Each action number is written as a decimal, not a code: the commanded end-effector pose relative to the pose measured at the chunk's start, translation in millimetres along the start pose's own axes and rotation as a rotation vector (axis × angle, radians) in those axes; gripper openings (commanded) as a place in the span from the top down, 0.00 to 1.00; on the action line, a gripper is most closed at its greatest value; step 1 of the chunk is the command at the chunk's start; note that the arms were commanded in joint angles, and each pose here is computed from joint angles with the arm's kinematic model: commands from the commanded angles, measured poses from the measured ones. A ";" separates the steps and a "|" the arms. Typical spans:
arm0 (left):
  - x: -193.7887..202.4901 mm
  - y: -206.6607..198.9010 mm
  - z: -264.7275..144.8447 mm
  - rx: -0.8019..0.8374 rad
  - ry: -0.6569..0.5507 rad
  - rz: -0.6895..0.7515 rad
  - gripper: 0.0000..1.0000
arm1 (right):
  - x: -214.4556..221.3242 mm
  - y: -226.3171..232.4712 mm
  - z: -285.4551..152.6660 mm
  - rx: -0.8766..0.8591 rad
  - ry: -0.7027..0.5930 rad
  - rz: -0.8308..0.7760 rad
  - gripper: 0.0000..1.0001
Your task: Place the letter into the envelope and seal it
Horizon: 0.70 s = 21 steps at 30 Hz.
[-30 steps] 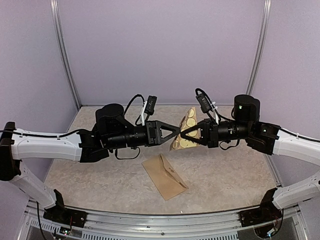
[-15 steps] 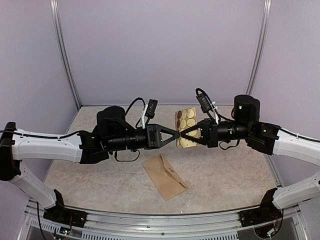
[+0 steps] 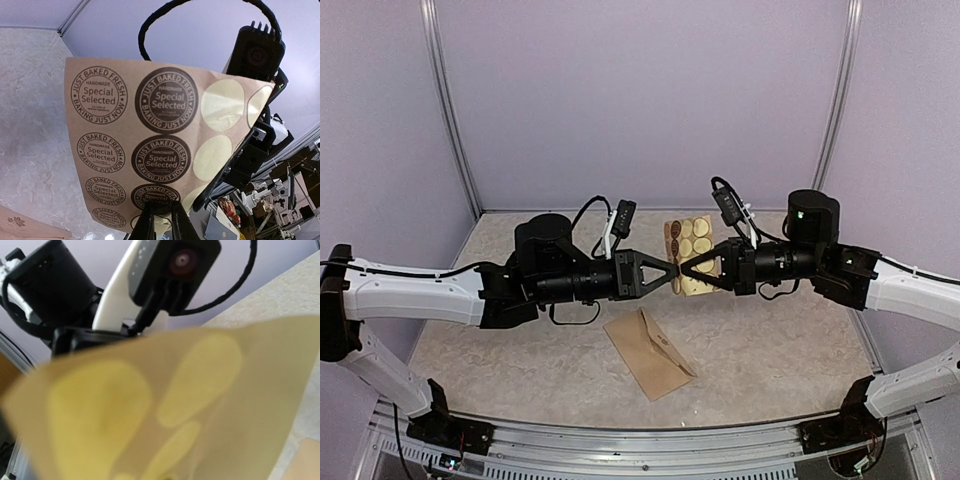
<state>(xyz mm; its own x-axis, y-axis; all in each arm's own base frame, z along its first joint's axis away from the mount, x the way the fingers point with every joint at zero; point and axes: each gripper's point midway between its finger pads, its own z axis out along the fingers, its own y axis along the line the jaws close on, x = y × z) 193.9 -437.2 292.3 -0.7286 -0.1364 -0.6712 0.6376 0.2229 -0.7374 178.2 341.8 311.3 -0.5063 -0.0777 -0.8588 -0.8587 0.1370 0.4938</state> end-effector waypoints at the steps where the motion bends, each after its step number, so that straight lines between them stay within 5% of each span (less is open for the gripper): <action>1: 1.2 10.5 6.2 -0.068 0.005 0.031 0.91 | -0.8 8.4 -0.7 -0.026 -0.008 -0.026 1.00; 7: -5.4 9.9 9.0 -0.088 -0.019 0.053 1.00 | 0.8 6.8 -0.2 -0.022 -0.008 -0.025 1.00; 21: -6.5 37.9 -2.9 -0.262 -0.049 0.040 1.00 | 1.0 -1.2 -1.0 0.025 -0.015 -0.021 1.00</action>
<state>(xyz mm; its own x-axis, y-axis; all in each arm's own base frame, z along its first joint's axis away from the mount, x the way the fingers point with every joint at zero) 215.5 -430.7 266.1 -0.7089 -0.1497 -0.6892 0.5846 0.4220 -0.6929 182.7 341.2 308.5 -0.5070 -0.0691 -0.8592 -0.8552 0.1646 0.4914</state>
